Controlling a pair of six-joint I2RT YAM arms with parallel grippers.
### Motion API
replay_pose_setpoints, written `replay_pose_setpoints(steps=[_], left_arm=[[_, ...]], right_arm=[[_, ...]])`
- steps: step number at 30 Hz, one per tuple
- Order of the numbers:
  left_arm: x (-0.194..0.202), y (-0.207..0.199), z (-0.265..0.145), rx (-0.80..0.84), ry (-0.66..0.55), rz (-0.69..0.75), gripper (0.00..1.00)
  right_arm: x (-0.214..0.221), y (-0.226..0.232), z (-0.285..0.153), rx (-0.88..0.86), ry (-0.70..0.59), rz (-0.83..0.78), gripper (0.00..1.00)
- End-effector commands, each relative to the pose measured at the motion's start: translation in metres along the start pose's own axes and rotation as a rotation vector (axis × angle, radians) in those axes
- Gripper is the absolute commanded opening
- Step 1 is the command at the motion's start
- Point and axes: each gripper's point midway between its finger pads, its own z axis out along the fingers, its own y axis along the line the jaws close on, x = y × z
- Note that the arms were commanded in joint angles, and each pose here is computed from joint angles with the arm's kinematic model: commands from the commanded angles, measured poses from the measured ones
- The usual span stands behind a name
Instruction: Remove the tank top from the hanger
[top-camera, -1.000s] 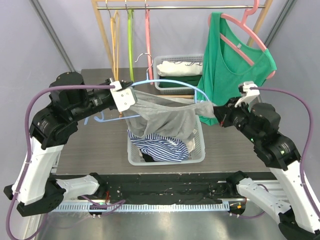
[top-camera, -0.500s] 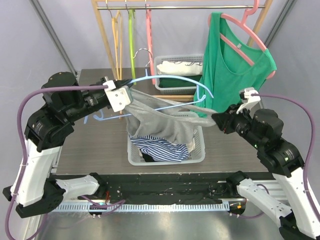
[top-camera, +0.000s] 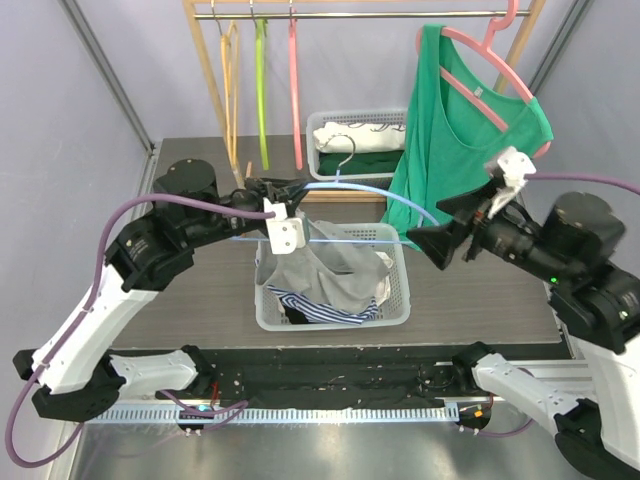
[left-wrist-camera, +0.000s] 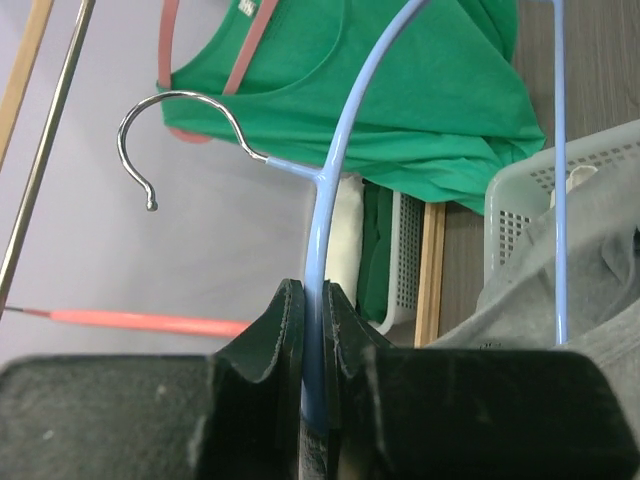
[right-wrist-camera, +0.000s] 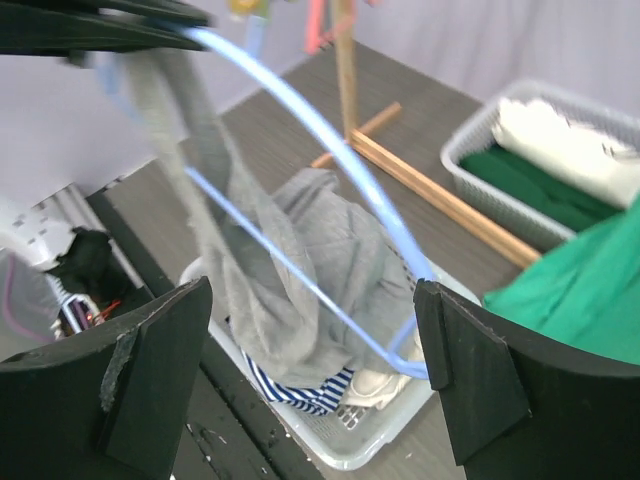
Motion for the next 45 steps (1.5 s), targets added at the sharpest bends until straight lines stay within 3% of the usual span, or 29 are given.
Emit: replay_pose_setpoints(steps=[1,7,13,25,28,32,39,42,43,45], left_arm=[[-0.037,0.049,-0.011,-0.187,-0.112,0.137,0.00],[-0.045,0.049,-0.016,-0.190,-0.141,0.153,0.00],[-0.058,0.016,-0.029,-0.066,-0.217,0.187,0.00],[-0.061,-0.008,-0.032,-0.004,-0.265,0.207,0.00],[-0.063,-0.008,-0.031,-0.005,-0.271,0.228,0.00],[-0.062,-0.004,-0.024,-0.017,-0.265,0.228,0.00],[-0.068,0.009,-0.022,-0.067,-0.284,0.268,0.00],[-0.069,0.013,-0.023,-0.082,-0.279,0.275,0.00],[-0.069,0.014,-0.022,-0.087,-0.279,0.275,0.00],[-0.068,0.017,-0.024,-0.103,-0.269,0.263,0.00]], right_arm=[[-0.014,0.039,-0.030,-0.199,-0.044,-0.142,0.91],[-0.024,0.025,-0.014,-0.154,-0.077,-0.234,0.93],[-0.039,0.028,0.007,-0.216,-0.086,-0.308,0.93],[-0.032,0.046,0.024,-0.365,-0.057,-0.272,0.87],[-0.023,0.051,0.028,-0.413,-0.027,-0.238,0.80],[-0.011,0.057,0.033,-0.464,0.016,-0.180,0.63],[0.001,0.056,0.034,-0.459,0.042,-0.144,0.54],[-0.001,0.056,0.031,-0.448,0.031,-0.140,0.34],[-0.001,0.056,0.031,-0.446,0.029,-0.140,0.14],[-0.007,0.053,0.028,-0.412,-0.005,-0.144,0.01]])
